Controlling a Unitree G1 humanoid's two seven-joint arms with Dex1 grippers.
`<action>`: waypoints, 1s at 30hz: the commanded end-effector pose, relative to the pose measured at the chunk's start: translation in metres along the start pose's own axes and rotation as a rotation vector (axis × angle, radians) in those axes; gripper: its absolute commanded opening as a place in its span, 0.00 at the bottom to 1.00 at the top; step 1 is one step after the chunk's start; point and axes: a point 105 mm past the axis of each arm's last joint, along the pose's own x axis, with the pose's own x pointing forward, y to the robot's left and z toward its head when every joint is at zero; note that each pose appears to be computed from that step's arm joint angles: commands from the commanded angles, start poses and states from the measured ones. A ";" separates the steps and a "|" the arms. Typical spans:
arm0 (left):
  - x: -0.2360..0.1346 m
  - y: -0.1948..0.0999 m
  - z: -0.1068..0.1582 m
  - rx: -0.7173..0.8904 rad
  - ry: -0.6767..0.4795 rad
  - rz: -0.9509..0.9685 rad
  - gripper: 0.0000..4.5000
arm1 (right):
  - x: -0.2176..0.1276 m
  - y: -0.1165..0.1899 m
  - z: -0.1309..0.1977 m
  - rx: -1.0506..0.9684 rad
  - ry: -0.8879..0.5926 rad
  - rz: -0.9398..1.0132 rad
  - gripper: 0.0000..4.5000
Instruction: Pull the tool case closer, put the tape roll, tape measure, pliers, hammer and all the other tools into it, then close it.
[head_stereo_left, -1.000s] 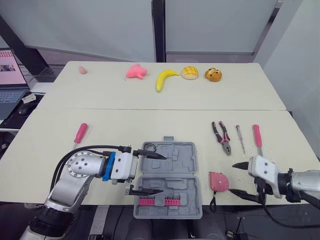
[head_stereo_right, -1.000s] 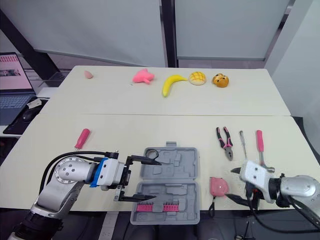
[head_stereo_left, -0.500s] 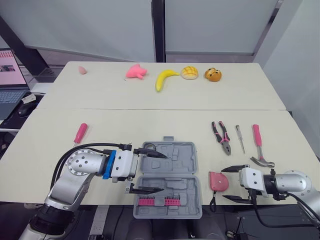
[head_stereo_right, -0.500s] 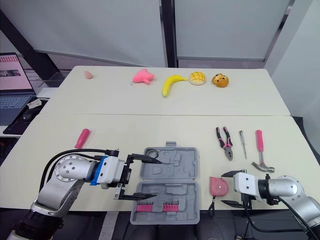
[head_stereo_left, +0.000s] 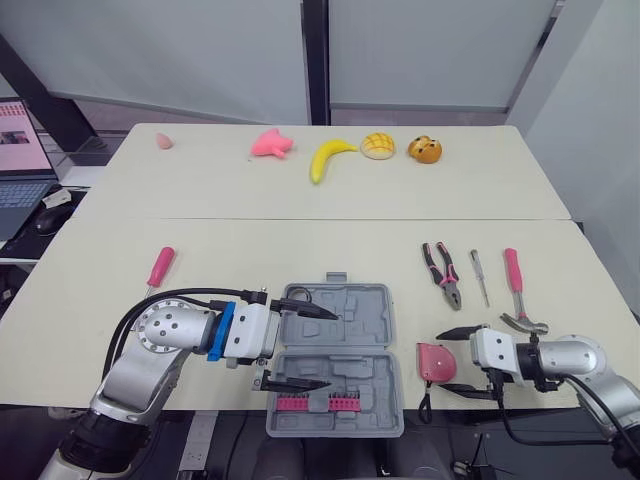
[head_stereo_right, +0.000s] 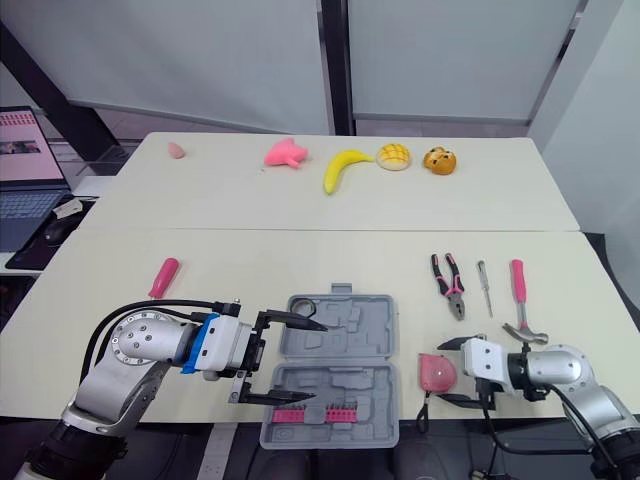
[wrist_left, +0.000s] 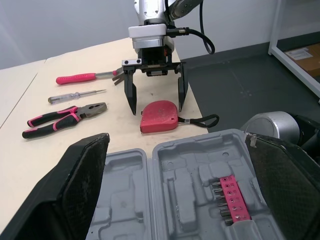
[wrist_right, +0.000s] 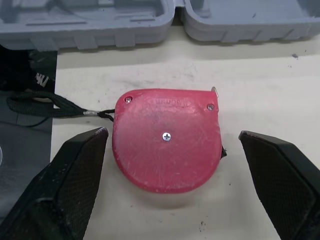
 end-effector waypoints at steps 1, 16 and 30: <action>0.001 -0.001 0.006 0.027 -0.010 -0.011 1.00 | 0.000 -0.001 0.003 -0.014 -0.001 0.008 1.00; 0.002 -0.001 0.005 0.027 -0.010 -0.004 1.00 | 0.009 0.000 0.004 -0.015 0.003 0.020 1.00; -0.004 0.001 -0.002 0.005 0.019 0.038 1.00 | -0.008 -0.019 0.016 -0.041 -0.003 -0.074 0.70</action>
